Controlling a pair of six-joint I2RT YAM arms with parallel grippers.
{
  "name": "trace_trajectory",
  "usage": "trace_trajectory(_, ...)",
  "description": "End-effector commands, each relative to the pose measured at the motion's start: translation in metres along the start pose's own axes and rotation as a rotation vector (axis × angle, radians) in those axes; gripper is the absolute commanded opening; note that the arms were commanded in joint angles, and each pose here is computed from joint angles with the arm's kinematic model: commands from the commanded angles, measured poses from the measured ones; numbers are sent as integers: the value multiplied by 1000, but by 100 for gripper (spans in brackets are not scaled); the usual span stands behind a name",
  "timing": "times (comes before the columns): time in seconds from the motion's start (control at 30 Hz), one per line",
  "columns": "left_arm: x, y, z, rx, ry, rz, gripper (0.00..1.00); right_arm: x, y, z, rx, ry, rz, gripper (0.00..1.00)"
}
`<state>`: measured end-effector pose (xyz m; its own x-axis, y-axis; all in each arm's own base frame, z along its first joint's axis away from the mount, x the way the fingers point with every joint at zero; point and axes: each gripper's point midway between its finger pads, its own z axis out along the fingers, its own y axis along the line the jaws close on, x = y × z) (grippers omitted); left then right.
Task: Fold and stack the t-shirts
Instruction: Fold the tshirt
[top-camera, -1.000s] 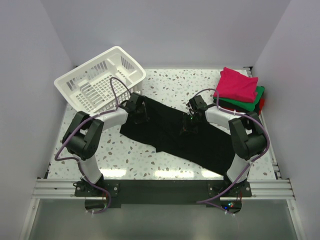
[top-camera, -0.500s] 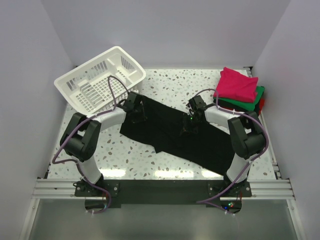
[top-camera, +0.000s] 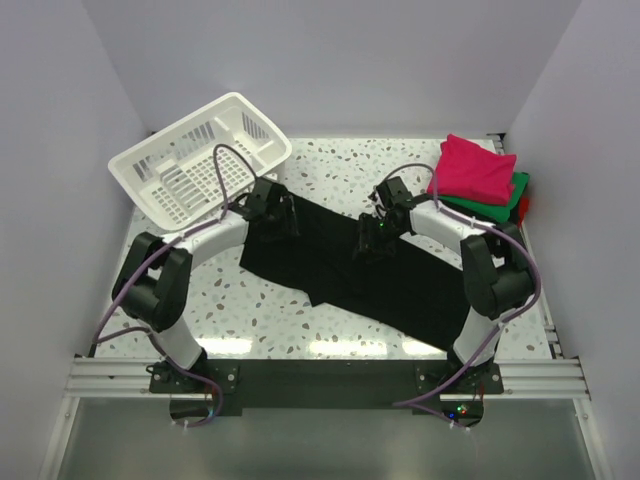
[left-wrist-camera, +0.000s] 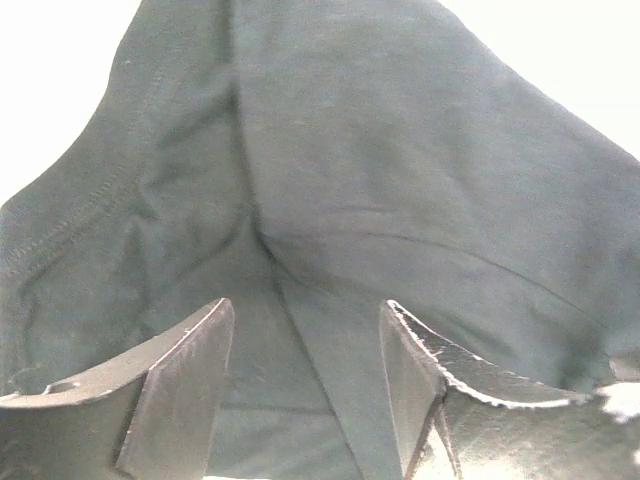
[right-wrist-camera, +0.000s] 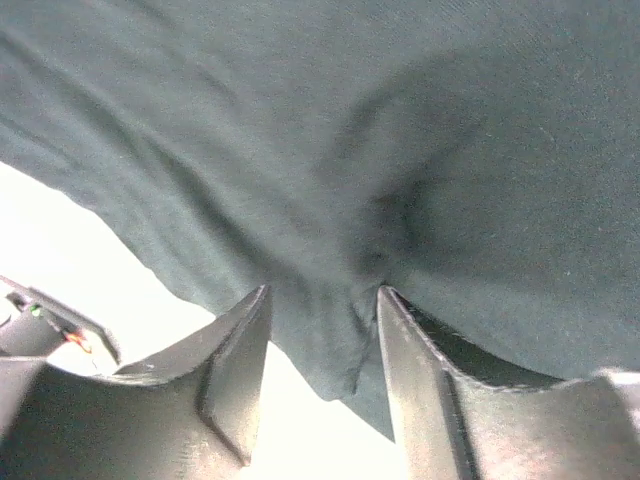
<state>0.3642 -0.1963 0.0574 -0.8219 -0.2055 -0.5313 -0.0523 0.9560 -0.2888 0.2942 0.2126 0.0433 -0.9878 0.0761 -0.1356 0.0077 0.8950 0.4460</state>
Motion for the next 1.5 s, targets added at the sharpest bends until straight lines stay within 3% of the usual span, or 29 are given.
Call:
trace_trajectory(0.0, -24, -32, -35, 68, -71, 19, 66, -12, 13, -39, 7, -59, -97, 53)
trace_trajectory(0.2, 16, -54, -22, 170, 76, -3, 69, -13, -26, -63, 96, -106, -66, 59)
trace_trajectory(0.4, 43, -55, 13, 174, 202, 10, 70, -5, -103, -70, 204, -106, 79, 59)
trace_trajectory(0.77, 49, -58, 85, 133, 287, 116, 71, 31, -159, -43, 319, 45, 210, 59)
trace_trajectory(1.03, 3, -63, 129, 137, 274, 128, 72, 42, -163, -41, 354, 103, 265, 59)
trace_trajectory(1.2, -25, -46, 169, 127, 274, 102, 72, 39, -155, -41, 336, 116, 316, 59)
trace_trajectory(1.47, -86, -86, 175, 317, 98, 198, 72, 29, -133, -52, 320, 107, 316, 59)
